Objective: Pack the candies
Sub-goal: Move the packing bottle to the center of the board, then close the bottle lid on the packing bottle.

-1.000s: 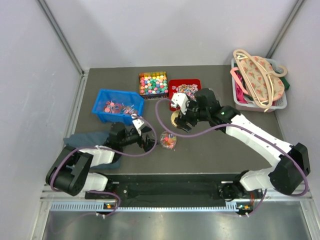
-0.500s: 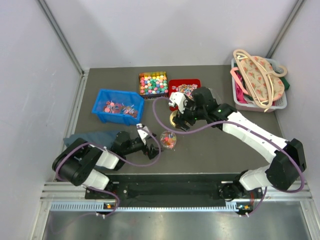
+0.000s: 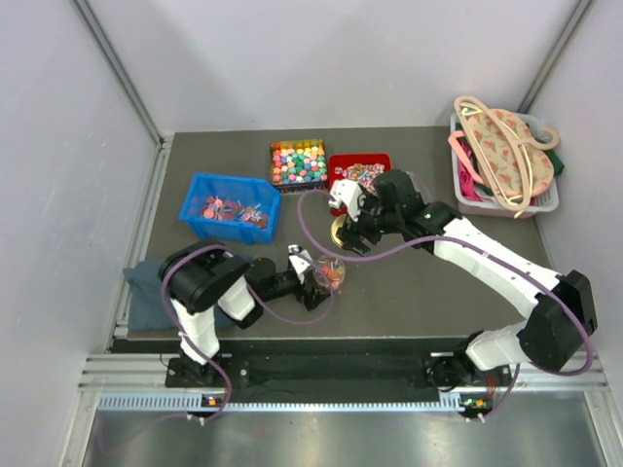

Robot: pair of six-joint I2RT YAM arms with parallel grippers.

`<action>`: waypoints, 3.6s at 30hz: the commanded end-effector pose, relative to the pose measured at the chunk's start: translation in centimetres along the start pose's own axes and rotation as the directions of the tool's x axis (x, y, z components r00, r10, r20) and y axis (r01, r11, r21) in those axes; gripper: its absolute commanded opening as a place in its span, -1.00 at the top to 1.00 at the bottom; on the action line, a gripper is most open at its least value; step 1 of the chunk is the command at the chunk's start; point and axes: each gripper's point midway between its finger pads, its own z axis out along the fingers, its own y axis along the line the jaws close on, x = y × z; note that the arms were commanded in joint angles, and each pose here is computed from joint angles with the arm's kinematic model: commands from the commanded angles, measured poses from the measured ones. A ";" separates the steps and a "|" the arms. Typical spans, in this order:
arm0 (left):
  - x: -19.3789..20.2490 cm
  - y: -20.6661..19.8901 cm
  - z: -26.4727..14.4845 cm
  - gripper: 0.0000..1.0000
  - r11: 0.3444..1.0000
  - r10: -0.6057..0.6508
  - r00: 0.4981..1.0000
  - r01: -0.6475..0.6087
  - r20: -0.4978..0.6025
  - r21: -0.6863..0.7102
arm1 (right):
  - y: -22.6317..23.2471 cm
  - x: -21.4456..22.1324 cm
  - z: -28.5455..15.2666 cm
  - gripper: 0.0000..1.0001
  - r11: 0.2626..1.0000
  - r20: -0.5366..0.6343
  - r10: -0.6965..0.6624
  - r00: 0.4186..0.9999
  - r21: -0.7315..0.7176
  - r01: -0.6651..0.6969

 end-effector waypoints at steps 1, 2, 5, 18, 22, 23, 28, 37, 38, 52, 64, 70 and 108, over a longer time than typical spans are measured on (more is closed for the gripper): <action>-3.7 0.6 1.3 -0.98 0.997 0.077 0.981 -0.070 0.179 -0.042 | -0.8 -0.7 -1.7 -0.24 0.999 0.036 -0.032 0.999 0.041 0.030; -3.5 0.7 1.4 -0.98 0.996 0.078 0.981 -0.071 0.176 -0.045 | -0.9 -0.5 -1.8 -0.24 0.999 0.034 -0.029 0.999 0.041 0.027; -4.0 0.7 1.6 -0.98 0.995 0.095 0.976 -0.088 0.197 -0.043 | -1.9 -0.1 -2.5 -0.24 0.998 0.040 -0.011 0.999 0.062 0.008; -4.1 -3.0 4.1 -0.29 0.966 0.184 0.953 -0.221 0.240 0.138 | 0.0 2.9 -3.3 -0.24 0.997 0.007 0.022 1.000 -0.076 -0.021; -3.5 -5.2 5.6 -0.22 0.934 0.229 0.938 -0.287 0.261 0.212 | 1.4 3.7 -3.6 -0.24 0.991 -0.015 0.018 1.000 -0.135 -0.020; -3.9 -5.4 6.2 -0.23 0.926 0.239 0.930 -0.305 0.279 0.223 | 1.8 3.6 -3.7 -0.24 0.988 -0.010 0.016 1.000 -0.156 -0.017; -2.8 -7.3 7.3 -0.24 0.895 0.230 0.931 -0.317 0.284 0.314 | 3.4 5.1 -3.4 -0.24 0.972 -0.045 0.015 0.999 -0.235 -0.025; -2.3 -6.8 7.4 -0.23 0.900 0.237 0.932 -0.317 0.273 0.300 | 7.1 8.0 -3.0 -0.22 0.950 -0.094 -0.011 0.995 -0.312 -0.019; -2.3 -6.8 7.4 -0.23 0.901 0.233 0.933 -0.313 0.273 0.301 | 7.7 8.5 -2.8 -0.21 0.946 -0.101 -0.005 0.995 -0.322 -0.028; -2.5 -7.1 7.3 -0.21 0.905 0.168 0.950 -0.254 0.263 0.341 | 6.5 7.7 0.6 -0.14 0.987 -0.042 -0.046 0.998 -0.158 0.039; -2.6 -6.3 7.5 -0.19 0.918 0.136 0.958 -0.218 0.254 0.332 | 7.2 9.1 1.2 -0.15 0.983 -0.080 -0.066 0.995 -0.179 0.051; -2.7 -6.0 7.7 -0.19 0.923 0.121 0.960 -0.202 0.251 0.327 | 7.9 9.6 0.7 -0.15 0.977 -0.095 -0.070 0.993 -0.208 0.049; -3.2 -5.3 7.8 -0.18 0.931 0.109 0.960 -0.190 0.257 0.312 | 7.6 11.3 1.3 -0.89 0.972 -0.135 -0.011 0.991 -0.234 -0.021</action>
